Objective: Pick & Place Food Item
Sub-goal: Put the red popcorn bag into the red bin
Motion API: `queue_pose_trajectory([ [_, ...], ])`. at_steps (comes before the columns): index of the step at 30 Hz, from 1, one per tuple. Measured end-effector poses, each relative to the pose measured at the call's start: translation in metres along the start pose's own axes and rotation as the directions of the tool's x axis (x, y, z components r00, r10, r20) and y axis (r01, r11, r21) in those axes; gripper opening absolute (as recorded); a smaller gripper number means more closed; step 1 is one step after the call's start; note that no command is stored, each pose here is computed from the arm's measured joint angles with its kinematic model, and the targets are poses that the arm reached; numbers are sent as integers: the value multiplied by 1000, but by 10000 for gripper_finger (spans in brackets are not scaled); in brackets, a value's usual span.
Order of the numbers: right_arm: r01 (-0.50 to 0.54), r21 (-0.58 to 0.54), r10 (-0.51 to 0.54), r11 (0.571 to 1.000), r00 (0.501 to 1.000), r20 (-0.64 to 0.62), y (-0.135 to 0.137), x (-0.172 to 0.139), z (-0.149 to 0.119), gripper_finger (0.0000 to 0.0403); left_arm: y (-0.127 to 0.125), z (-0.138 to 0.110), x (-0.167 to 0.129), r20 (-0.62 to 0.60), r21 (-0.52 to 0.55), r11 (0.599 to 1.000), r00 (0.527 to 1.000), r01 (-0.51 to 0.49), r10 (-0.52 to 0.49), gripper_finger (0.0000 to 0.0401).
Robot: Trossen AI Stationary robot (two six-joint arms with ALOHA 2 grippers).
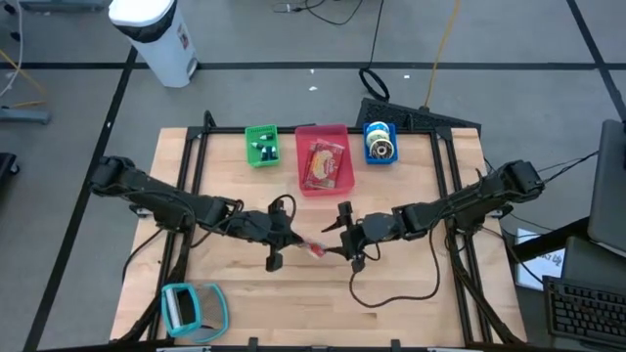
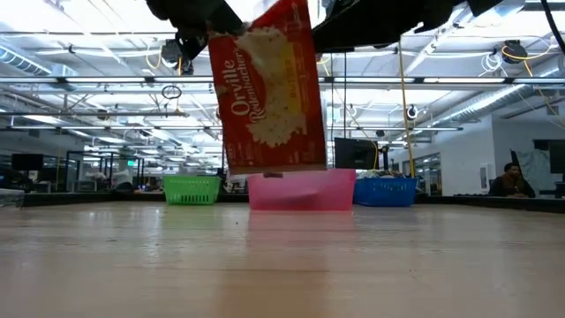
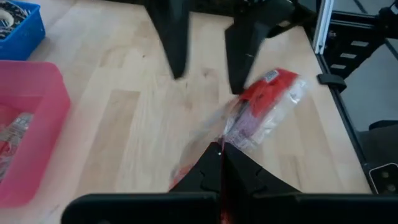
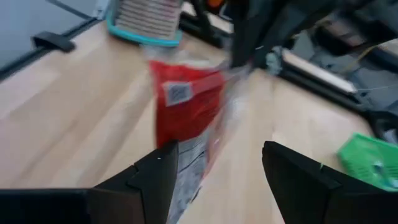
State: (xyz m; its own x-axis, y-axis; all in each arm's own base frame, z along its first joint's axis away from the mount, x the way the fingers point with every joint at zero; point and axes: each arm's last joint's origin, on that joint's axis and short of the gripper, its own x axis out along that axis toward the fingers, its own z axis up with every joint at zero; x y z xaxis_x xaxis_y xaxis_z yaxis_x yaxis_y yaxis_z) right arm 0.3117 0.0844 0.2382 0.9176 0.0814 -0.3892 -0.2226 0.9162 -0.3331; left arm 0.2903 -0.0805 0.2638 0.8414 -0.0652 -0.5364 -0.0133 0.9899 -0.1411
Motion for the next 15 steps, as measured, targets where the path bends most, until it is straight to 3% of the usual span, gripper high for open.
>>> queue_pose_trajectory([
  [7,-44,70,51,997,994,-95,5,2,-11,222,1,0,-1,-7,35,999,1000,-22,22,0],
  [15,-18,85,17,996,1000,11,5,13,-6,222,1,0,-1,0,41,999,1000,-24,24,0],
])
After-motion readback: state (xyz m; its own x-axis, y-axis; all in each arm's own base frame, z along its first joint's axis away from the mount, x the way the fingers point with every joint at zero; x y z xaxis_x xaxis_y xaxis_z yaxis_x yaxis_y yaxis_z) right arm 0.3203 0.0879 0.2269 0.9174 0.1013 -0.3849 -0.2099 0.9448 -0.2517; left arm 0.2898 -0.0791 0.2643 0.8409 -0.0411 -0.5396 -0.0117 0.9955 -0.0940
